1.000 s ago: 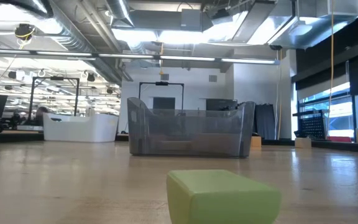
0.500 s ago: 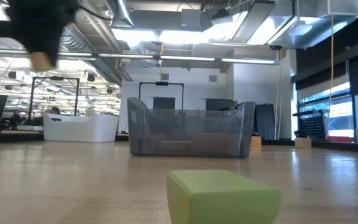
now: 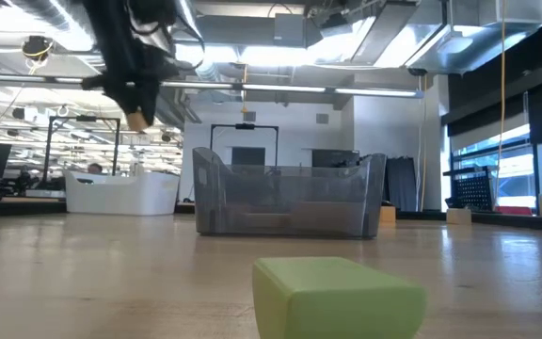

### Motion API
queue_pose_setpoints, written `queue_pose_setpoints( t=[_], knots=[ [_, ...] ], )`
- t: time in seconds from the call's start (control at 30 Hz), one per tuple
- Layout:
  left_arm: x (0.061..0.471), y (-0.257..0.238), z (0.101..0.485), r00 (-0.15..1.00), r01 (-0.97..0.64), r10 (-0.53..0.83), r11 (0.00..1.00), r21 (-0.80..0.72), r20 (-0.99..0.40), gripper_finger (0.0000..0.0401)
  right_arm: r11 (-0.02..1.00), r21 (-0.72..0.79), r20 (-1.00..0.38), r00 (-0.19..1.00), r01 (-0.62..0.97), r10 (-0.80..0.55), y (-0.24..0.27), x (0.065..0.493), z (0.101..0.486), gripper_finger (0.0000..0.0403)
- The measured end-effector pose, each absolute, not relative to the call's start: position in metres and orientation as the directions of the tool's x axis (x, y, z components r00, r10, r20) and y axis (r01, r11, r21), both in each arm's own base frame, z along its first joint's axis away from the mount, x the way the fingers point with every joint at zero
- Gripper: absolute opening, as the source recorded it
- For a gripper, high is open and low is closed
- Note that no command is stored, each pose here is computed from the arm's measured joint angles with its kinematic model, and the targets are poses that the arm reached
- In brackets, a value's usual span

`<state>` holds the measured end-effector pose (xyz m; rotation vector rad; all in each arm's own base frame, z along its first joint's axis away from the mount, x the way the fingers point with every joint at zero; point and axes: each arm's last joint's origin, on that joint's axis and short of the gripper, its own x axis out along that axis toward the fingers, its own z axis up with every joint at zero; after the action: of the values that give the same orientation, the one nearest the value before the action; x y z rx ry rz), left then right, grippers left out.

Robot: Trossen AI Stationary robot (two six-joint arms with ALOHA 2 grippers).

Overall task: Sort & place blocks by color
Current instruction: Put the yellow block into the white bin

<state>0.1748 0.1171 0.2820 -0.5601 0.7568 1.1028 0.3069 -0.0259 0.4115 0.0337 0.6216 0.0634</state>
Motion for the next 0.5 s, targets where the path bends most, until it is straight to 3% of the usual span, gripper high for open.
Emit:
queue_pose_setpoints(
  t=[0.17, 0.27, 0.5],
  knots=[
    [0.169, 0.162, 0.268, 0.243, -0.930, 0.531, 0.365, -0.039, -0.812, 0.0111, 0.992, 0.015, -0.587, 0.804, 0.128, -0.095, -0.035, 0.306, 0.411, 0.0200],
    [0.165, 0.182, 0.251, 0.173, -0.934, 0.491, 0.356, 0.015, -0.854, 0.0110, 0.979, -0.012, -0.584, 0.793, 0.204, -0.173, -0.037, 0.306, 0.411, 0.0200],
    [0.165, 0.215, 0.220, 0.145, -0.932, 0.428, 0.361, 0.022, -0.892, 0.0111, 0.972, -0.020, -0.574, 0.794, 0.233, -0.202, -0.038, 0.306, 0.412, 0.0200]
  ],
)
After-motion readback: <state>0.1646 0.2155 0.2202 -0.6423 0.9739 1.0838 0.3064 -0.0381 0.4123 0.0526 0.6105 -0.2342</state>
